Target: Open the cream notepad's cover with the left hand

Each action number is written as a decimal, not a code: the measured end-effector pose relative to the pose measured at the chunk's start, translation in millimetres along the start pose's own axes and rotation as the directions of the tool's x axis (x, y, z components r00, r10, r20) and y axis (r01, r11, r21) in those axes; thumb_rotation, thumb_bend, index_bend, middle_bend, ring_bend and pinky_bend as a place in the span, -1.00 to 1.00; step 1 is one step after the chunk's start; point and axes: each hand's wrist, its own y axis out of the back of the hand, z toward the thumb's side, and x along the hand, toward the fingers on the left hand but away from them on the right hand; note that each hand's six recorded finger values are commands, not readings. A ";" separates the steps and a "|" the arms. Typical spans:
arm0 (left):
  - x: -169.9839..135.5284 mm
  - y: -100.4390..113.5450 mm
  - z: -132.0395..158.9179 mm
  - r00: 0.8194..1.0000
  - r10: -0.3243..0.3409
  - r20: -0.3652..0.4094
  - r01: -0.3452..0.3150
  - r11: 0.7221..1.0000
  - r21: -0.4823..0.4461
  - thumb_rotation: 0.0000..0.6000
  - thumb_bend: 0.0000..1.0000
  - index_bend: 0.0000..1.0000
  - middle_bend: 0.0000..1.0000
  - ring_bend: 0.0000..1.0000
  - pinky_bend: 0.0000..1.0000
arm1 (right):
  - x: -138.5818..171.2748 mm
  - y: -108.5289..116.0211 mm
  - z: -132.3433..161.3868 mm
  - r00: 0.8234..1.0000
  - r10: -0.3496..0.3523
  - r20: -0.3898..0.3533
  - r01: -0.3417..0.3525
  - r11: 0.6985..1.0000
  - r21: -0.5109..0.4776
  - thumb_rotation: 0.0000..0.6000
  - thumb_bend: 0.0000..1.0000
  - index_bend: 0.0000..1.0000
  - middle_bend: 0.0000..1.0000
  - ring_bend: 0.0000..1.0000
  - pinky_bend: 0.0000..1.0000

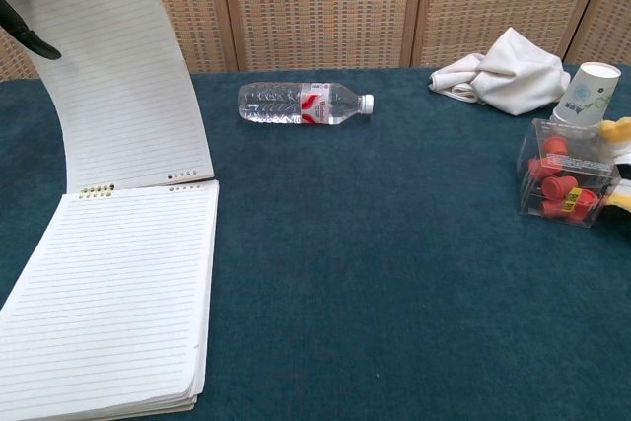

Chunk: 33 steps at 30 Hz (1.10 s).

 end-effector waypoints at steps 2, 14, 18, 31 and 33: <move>1.9 -1.9 3.8 1.000 0.013 0.014 -0.013 1.000 -0.008 1.00 -1.00 -1.00 -1.00 -1.00 -1.00 | -0.2 -0.2 0.3 1.000 0.000 -0.001 0.000 1.000 0.002 1.00 -1.00 -0.97 -1.00 -1.00 -1.00; -7.6 6.1 6.5 0.988 0.135 0.081 -0.130 0.990 -0.059 1.00 -1.00 -1.00 -1.00 -1.00 -1.00 | 1.8 1.4 3.9 1.000 -0.004 -0.016 0.004 1.000 -0.004 1.00 -1.00 -0.97 -1.00 -1.00 -1.00; -17.3 11.6 0.8 0.985 0.150 0.085 -0.145 0.987 -0.066 1.00 -1.00 -1.00 -1.00 -1.00 -1.00 | 3.3 2.7 5.7 1.000 -0.008 -0.023 0.008 1.000 -0.008 1.00 -1.00 -0.97 -1.00 -1.00 -1.00; -102.4 4.0 -32.1 0.972 0.215 0.089 -0.213 0.976 -0.041 1.00 -1.00 -1.00 -1.00 -1.00 -1.00 | 6.9 6.8 8.6 0.999 -0.025 -0.039 0.024 1.000 -0.018 1.00 -1.00 -0.97 -1.00 -1.00 -1.00; -118.9 -1.6 -37.0 0.972 0.221 0.078 -0.218 0.975 -0.040 1.00 -1.00 -1.00 -1.00 -1.00 -1.00 | 6.7 6.9 8.7 0.999 -0.027 -0.037 0.026 1.000 -0.017 1.00 -1.00 -0.97 -1.00 -1.00 -1.00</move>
